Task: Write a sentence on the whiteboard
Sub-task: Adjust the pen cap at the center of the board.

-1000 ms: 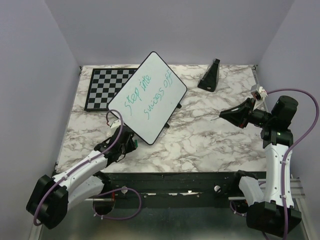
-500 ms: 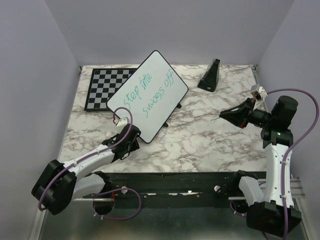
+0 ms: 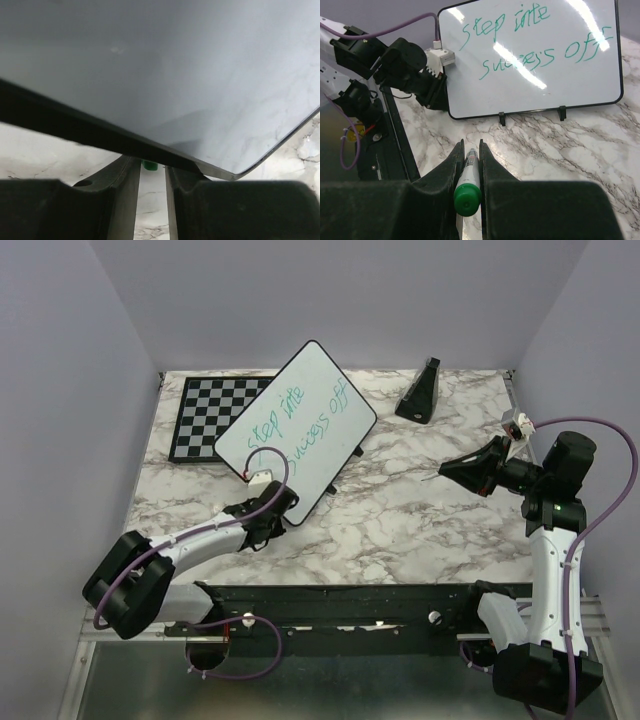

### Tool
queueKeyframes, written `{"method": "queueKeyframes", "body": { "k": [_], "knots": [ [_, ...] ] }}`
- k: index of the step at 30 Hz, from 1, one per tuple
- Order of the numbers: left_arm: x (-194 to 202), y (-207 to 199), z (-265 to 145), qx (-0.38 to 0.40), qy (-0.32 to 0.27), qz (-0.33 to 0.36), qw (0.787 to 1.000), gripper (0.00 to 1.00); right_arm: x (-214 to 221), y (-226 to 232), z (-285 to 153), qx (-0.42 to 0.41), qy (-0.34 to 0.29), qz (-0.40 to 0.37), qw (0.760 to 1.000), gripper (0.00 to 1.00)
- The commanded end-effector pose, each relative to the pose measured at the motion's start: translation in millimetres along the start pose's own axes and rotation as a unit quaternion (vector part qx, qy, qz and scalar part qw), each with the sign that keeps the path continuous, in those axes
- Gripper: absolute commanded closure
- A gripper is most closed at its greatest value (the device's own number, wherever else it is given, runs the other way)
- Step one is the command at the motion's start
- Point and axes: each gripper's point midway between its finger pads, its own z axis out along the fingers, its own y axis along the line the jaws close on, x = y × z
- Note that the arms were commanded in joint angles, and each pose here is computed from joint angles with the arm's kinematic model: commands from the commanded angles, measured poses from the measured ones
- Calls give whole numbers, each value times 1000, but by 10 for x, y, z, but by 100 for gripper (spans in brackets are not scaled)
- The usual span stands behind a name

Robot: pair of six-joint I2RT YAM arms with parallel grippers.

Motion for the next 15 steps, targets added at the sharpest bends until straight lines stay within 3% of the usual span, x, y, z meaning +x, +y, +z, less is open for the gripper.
{"method": "queueKeyframes", "body": {
  "k": [1,15],
  "knots": [
    [162,64,-53,-34,27,44,998,69,10,46,-4,-15,-2,1,1000,99],
    [756,-319,-139,16,106,143,984,85,-4,70,-8,-17,-3,-3,1000,99]
  ]
}}
